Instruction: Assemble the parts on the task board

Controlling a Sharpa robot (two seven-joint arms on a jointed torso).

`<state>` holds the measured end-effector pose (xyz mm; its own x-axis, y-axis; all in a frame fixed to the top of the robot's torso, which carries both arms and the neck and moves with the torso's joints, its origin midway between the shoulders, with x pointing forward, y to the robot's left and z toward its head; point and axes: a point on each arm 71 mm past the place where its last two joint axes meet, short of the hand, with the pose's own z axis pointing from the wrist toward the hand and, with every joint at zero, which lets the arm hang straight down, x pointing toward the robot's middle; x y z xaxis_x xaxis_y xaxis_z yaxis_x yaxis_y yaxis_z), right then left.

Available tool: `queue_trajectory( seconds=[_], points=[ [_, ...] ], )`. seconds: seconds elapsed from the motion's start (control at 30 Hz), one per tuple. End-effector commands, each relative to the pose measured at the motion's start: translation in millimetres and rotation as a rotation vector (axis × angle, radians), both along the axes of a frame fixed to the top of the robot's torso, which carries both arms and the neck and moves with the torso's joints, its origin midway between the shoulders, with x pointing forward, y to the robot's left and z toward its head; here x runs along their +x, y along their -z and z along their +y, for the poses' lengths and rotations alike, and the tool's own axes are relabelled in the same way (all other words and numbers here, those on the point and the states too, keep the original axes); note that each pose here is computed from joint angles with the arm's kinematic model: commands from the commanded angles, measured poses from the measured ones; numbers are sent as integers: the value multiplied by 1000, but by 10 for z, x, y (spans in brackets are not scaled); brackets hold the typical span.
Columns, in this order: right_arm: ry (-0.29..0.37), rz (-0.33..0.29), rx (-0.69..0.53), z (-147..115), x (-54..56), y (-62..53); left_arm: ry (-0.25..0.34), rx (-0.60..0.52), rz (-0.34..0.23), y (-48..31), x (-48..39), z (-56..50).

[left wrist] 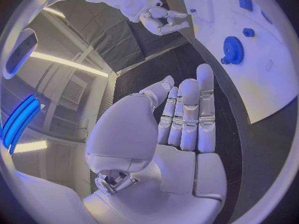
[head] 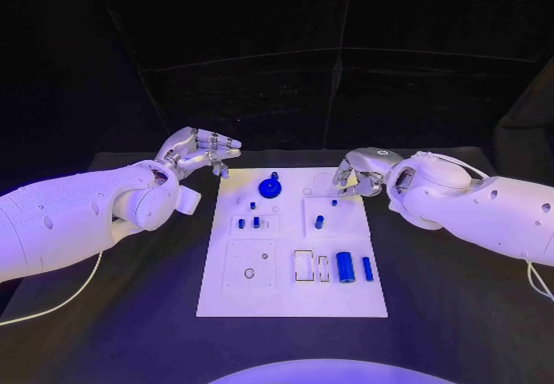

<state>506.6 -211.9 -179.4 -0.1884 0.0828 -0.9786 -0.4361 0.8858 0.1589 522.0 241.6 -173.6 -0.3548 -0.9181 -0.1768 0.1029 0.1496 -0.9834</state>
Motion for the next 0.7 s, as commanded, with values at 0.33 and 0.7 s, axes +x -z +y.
queue_trajectory(
  seconds=[0.33,0.7],
  points=[
    [-52,-7,-76,114,-83,54,-28,-175,23,-3,-8,23],
    [-70,28,-92,145,-130,108,-33,-175,24,5,-3,36]
  ],
)
